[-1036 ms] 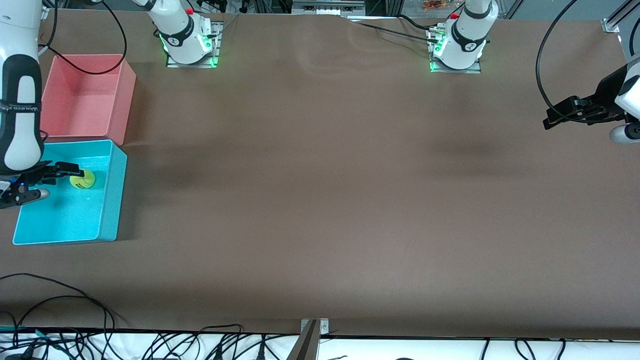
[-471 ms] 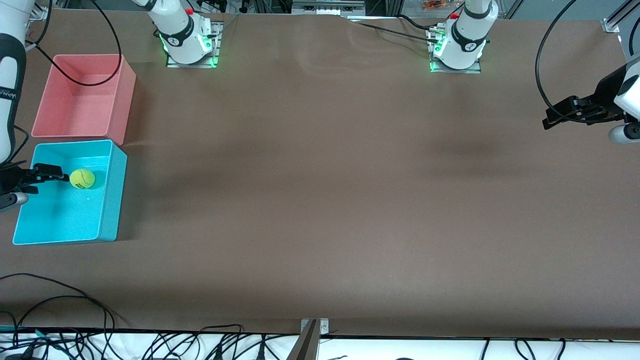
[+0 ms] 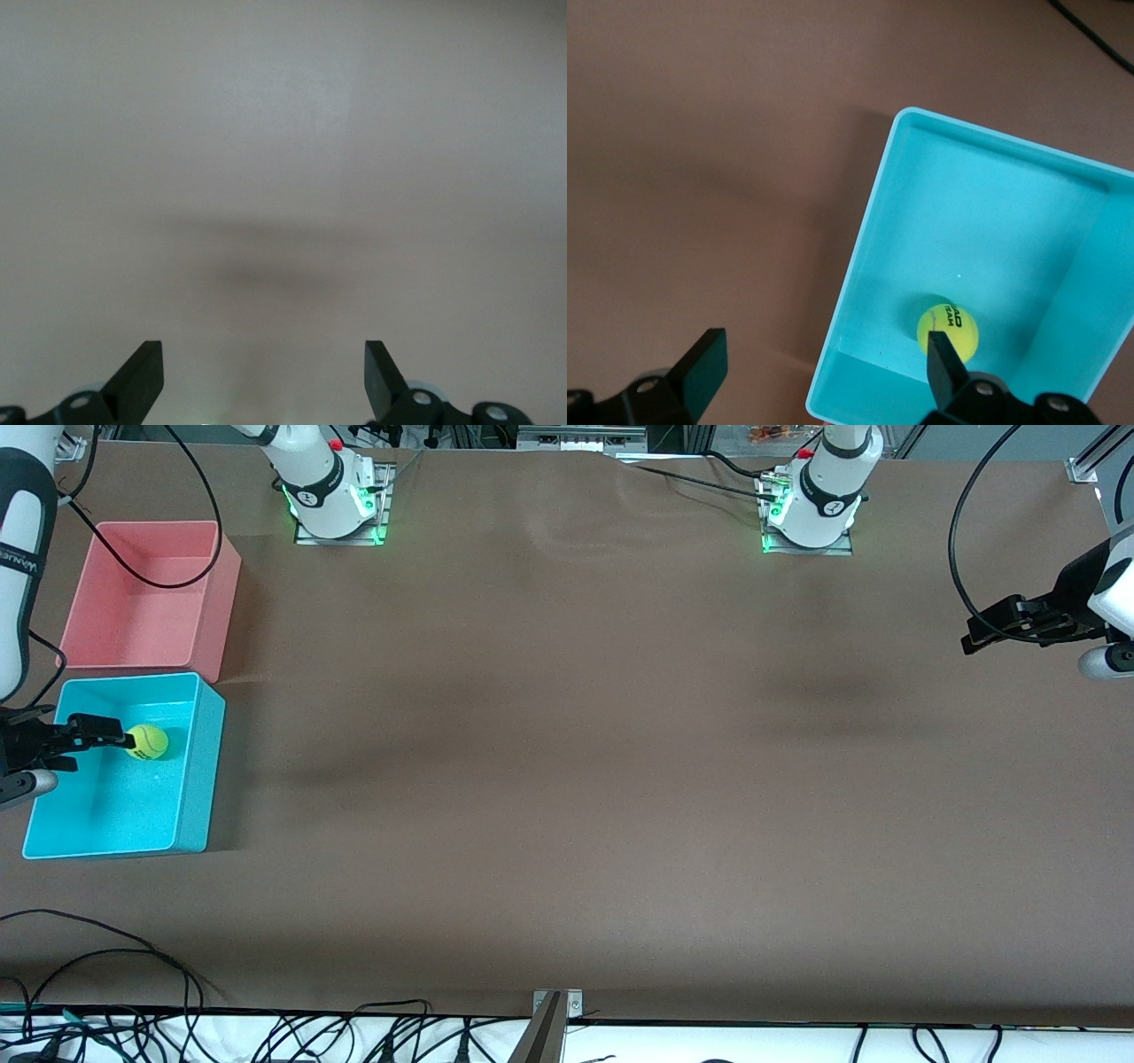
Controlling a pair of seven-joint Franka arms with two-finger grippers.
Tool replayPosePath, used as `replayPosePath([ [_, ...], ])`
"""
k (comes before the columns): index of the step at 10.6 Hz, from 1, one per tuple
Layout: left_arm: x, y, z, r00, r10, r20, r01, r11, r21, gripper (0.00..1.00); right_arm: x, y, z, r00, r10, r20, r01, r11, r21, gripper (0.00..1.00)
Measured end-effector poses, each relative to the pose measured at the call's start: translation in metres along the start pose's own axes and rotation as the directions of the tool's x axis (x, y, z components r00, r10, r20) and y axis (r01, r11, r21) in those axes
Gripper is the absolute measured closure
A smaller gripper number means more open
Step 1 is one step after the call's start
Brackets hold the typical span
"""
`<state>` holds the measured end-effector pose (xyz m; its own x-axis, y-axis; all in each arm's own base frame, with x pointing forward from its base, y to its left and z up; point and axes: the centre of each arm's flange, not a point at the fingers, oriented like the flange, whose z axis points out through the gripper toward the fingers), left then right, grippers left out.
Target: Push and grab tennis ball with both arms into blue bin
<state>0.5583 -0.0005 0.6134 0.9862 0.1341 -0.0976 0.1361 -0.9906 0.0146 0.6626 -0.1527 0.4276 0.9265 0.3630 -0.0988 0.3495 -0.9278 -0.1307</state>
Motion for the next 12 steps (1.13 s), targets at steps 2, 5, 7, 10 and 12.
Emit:
replayPosePath([
  [2, 0.0, 0.0, 0.0, 1.0, 0.0, 0.0, 0.0, 1.0, 0.0, 0.0, 0.002, -0.013, -0.015, 1.0, -0.006, -0.021, 0.006, 1.0, -0.004, 0.0],
  [5, 0.0, 0.0, 0.0, 1.0, 0.0, 0.0, 0.0, 1.0, 0.0, 0.0, 0.007, -0.057, -0.05, 0.999, 0.045, -0.022, -0.045, 0.999, 0.002, 0.0],
  [7, 0.0, 0.001, 0.0, 1.0, 0.001, 0.0, -0.001, 1.0, 0.0, 0.0, 0.0, -0.092, -0.081, 0.995, 0.097, -0.02, -0.096, 0.995, 0.012, 0.0],
  [10, 0.0, 0.001, 0.0, 1.0, 0.003, 0.0, -0.003, 1.0, 0.0, 0.0, -0.015, -0.147, -0.121, 0.982, 0.188, 0.005, -0.188, 0.982, 0.0, 0.0],
  [12, 0.0, 0.001, 0.0, 1.0, 0.002, 0.0, -0.002, 1.0, 0.0, 0.0, -0.032, -0.161, -0.133, 0.974, 0.224, 0.009, -0.224, 0.975, -0.001, 0.0],
])
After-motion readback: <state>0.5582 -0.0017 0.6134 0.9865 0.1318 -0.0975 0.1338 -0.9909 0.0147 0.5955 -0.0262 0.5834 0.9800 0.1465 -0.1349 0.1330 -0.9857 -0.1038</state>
